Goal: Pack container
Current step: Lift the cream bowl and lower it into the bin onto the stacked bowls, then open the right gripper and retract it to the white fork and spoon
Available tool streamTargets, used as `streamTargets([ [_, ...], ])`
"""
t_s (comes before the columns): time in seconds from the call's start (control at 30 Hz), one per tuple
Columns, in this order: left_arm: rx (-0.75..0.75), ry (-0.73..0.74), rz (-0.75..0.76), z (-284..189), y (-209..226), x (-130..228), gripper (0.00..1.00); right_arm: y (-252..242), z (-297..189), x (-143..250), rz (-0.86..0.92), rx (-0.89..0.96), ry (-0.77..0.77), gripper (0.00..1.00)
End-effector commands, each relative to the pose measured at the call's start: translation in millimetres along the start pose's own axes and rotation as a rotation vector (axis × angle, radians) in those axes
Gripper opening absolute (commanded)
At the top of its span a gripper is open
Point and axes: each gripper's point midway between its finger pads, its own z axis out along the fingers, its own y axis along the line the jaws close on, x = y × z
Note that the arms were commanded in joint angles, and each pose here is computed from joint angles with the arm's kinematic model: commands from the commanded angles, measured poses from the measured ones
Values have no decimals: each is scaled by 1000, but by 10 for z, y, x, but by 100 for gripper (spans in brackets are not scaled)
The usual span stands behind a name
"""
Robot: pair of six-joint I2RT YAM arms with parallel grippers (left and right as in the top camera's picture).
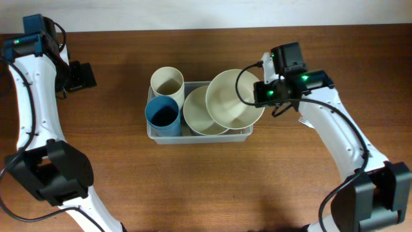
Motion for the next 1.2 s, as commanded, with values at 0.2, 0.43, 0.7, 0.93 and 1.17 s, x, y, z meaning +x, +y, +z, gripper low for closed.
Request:
streamTargets([
  [0.2,11,-17,-14,-48,-6,-38,100,342,-65,-181,26,-58,-69,4],
  [0.43,11,-17,-14,-48,-6,-38,100,605,-20,-149,9,-111,-60,4],
  [0.7,11,-17,-14,-48,-6,-38,100,724,197,-8,8,-112,6,4],
  [0.93,11,-17,-14,-48,-6,-38,100,702,207,80,13,-102,42,4],
  [1.17,11,-17,-14,-48,-6,-38,100,697,205,132,16,-102,64,20],
])
